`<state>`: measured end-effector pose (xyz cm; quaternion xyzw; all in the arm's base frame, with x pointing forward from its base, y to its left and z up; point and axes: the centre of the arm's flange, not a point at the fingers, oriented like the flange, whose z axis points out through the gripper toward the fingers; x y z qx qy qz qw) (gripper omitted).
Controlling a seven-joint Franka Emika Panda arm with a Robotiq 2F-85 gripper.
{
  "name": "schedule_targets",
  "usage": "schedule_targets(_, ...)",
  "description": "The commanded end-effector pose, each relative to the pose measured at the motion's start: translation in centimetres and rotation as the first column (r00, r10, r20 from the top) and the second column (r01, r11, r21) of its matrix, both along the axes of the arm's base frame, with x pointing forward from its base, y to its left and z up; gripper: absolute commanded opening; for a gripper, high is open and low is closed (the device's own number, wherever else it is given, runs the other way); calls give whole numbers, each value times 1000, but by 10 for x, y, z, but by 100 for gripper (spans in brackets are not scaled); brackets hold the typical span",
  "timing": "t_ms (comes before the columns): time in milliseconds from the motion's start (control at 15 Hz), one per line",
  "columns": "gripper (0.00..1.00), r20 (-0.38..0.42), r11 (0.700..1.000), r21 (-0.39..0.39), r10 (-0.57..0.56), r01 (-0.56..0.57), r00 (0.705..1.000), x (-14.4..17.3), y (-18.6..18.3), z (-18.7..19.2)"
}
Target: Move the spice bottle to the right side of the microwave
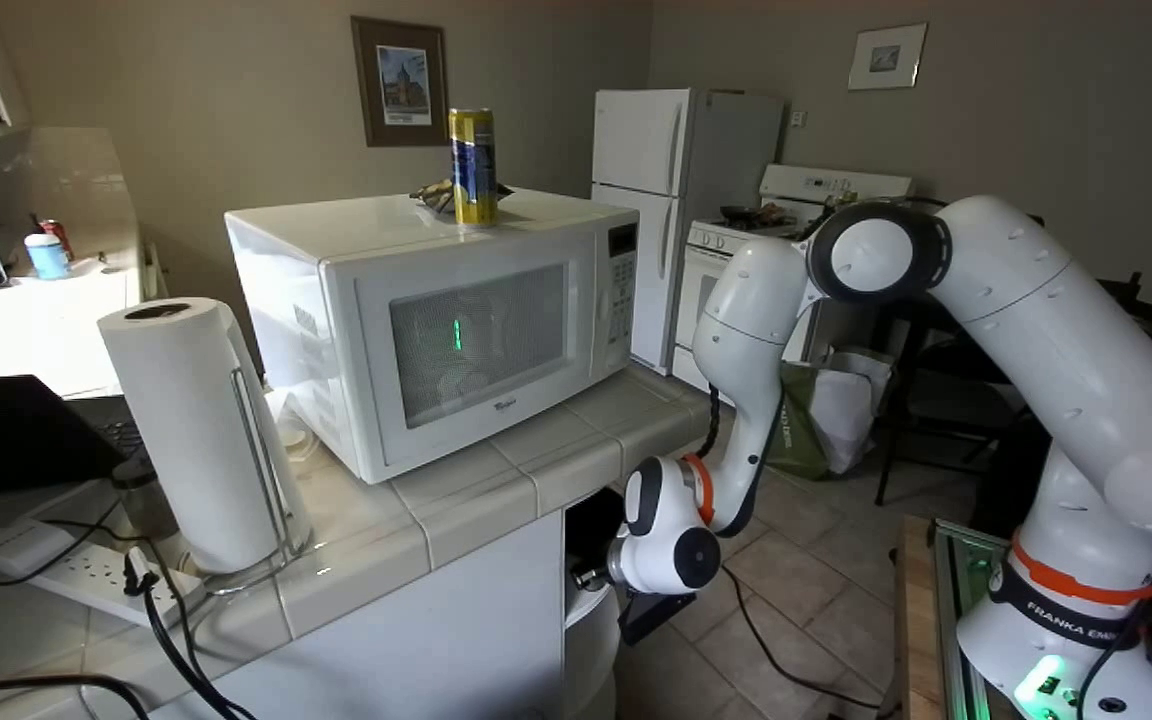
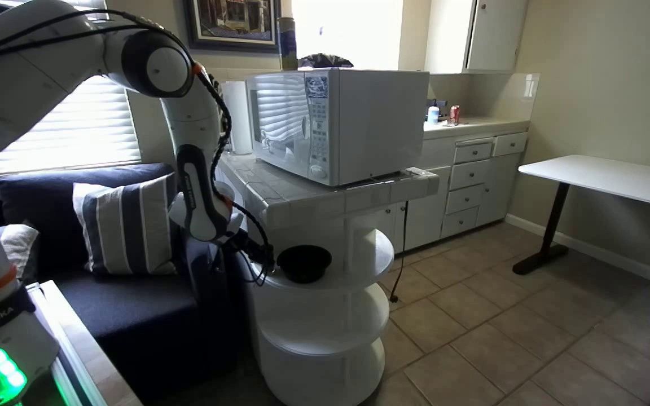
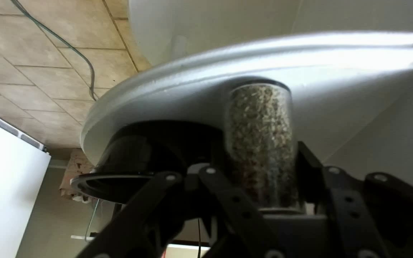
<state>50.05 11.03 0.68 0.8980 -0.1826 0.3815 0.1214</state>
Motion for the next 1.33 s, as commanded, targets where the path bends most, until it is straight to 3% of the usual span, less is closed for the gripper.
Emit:
schedule_targets(0, 23, -83, 999, 21, -24, 26, 996, -24, 8, 24)
schedule_targets(333, 23, -235, 997, 67, -27, 44, 972, -66, 18, 60)
schedule_targets(533, 23, -270, 994, 107, 3, 26, 963, -98, 24, 84)
schedule_targets(867, 23, -255, 987, 131, 123, -92, 959, -159, 43, 142)
schedule_targets(1267, 23, -117, 953, 98, 296, -286, 948, -207, 87, 226)
